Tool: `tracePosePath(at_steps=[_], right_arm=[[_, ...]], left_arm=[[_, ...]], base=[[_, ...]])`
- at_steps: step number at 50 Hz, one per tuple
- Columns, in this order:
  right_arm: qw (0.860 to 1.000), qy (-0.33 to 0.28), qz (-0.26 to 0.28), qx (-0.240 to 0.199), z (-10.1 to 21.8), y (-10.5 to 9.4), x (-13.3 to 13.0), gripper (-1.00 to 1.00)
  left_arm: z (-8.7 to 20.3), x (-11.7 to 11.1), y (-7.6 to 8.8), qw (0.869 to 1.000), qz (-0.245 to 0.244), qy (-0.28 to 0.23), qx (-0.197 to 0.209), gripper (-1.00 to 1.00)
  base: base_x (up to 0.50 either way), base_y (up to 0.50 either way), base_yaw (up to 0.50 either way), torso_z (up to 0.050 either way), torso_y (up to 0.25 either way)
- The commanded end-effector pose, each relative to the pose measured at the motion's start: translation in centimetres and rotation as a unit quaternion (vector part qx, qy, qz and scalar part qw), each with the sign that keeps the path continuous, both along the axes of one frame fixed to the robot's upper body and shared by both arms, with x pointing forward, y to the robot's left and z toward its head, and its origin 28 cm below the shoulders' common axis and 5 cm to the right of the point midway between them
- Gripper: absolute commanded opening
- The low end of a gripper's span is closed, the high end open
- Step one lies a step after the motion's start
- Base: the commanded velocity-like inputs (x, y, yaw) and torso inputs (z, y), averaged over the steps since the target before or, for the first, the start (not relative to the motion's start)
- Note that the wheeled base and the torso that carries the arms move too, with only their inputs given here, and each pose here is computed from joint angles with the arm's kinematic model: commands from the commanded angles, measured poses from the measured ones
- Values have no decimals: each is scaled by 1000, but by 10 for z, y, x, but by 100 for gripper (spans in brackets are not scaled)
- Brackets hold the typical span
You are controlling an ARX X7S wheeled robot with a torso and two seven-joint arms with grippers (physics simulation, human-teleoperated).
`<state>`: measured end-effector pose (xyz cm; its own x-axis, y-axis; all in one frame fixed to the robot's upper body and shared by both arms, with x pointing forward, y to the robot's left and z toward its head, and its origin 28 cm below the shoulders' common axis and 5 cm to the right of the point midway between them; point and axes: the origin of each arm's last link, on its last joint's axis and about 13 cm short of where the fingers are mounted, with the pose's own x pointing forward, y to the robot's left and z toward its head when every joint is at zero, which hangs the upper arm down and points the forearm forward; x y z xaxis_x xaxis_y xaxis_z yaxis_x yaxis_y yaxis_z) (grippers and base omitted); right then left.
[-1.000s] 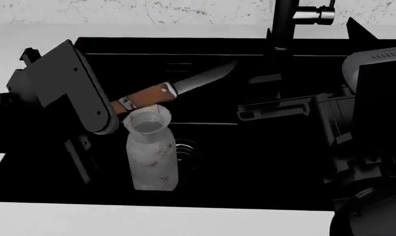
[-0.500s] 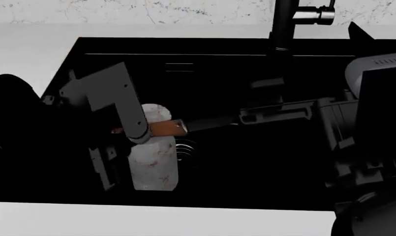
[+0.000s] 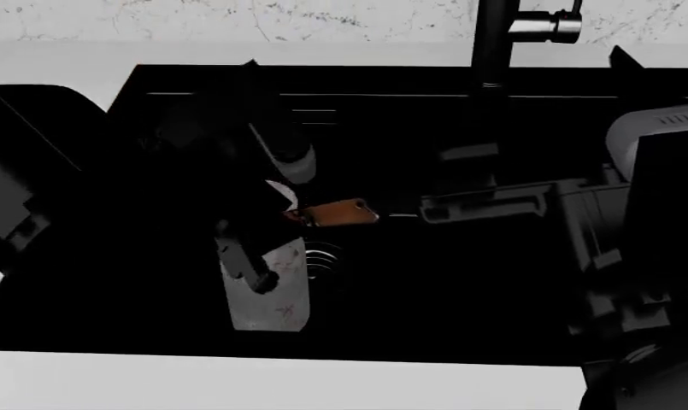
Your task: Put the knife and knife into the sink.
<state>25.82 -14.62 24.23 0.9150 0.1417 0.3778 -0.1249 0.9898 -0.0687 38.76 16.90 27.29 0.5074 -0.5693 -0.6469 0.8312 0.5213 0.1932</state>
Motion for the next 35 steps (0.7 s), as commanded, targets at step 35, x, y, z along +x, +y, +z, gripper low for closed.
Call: tracePosePath(at_steps=[35], right_arm=[[1000, -2, -3, 6, -1, -2, -7, 100]], left_arm=[[-61, 5, -15, 991, 55, 119, 18, -100]], base=[[0, 0, 0, 0, 1]])
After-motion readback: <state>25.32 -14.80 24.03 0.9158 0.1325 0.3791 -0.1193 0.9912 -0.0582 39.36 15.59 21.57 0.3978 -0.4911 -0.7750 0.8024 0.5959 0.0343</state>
